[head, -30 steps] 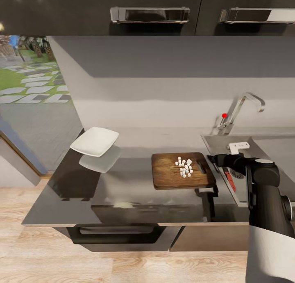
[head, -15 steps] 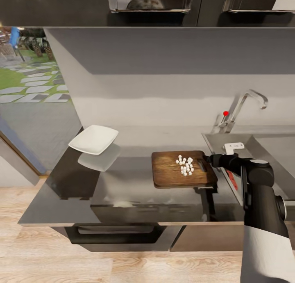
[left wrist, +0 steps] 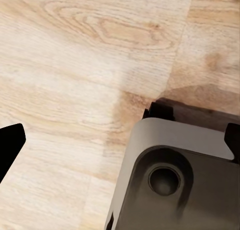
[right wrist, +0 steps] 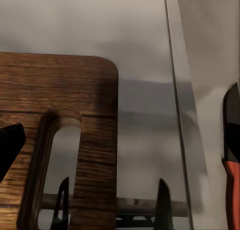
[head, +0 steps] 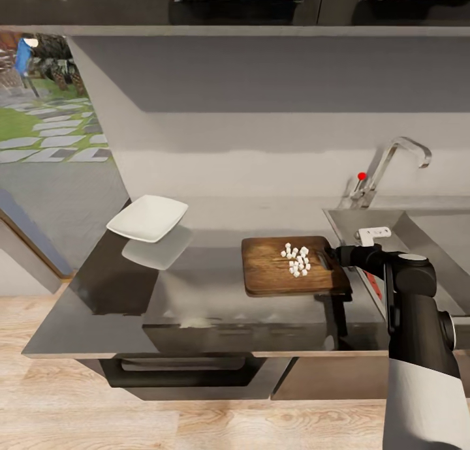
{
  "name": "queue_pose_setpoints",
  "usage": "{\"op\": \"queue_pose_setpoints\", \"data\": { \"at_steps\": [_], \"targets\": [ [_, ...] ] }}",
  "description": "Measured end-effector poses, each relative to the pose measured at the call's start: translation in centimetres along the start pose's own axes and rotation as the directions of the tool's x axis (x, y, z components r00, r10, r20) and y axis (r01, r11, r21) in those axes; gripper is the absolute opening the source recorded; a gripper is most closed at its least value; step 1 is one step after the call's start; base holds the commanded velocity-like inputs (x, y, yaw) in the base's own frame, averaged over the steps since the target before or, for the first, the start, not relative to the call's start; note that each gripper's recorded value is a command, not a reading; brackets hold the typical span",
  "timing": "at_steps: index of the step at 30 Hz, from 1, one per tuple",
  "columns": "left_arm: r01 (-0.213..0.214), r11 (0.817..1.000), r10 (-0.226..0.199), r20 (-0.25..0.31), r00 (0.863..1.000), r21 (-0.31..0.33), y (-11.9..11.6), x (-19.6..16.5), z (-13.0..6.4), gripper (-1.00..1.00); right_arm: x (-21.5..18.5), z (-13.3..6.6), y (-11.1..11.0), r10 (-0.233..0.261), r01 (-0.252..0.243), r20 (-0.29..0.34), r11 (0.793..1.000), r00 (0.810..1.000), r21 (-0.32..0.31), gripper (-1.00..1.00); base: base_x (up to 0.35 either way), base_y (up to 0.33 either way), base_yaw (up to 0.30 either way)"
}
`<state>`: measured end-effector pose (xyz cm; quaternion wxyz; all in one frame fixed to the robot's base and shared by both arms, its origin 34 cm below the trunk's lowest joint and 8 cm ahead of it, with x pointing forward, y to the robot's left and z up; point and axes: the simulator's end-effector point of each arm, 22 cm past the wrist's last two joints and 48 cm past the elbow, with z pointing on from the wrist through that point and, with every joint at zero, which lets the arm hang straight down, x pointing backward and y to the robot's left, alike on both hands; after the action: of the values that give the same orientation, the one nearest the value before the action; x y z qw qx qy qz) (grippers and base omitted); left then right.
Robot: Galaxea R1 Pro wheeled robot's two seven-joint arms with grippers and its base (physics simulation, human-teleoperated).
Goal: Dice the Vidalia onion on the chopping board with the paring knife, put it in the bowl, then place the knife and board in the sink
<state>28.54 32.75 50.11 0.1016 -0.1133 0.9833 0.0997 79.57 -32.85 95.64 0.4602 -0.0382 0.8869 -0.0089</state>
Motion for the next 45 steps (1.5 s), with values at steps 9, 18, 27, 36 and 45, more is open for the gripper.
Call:
{"op": "queue_pose_setpoints", "data": {
  "at_steps": [9,18,27,36,45],
  "targets": [
    [0.0,1.0,0.0,0.0,1.0,0.0,-0.2,0.2,1.2,1.0,1.0,0.8,-0.1,-0.001,0.001,-0.001,1.0,1.0,0.003,1.0,0.0,0.0,0.0],
    [0.0,1.0,0.0,0.001,1.0,0.0,-0.5,0.4,2.5,1.0,2.1,1.6,0.0,-0.001,0.001,-0.001,1.0,1.0,0.004,1.0,0.0,0.0,0.0],
    [0.0,1.0,0.0,0.001,1.0,0.0,-0.7,0.7,3.9,1.0,3.2,2.4,-0.1,-0.003,0.003,-0.001,1.0,1.0,0.007,1.0,0.0,0.0,0.0],
    [0.0,1.0,0.0,0.001,1.0,0.0,-1.0,1.0,5.2,1.0,4.3,3.2,0.0,-0.003,0.003,-0.001,1.0,1.0,0.006,1.0,0.0,0.0,0.0],
    [0.0,1.0,0.0,0.002,1.0,0.0,-1.1,1.2,6.0,1.0,4.5,3.4,0.5,0.012,-0.012,0.014,1.0,1.0,-0.011,-1.0,0.0,0.0,0.0]
  ]
}}
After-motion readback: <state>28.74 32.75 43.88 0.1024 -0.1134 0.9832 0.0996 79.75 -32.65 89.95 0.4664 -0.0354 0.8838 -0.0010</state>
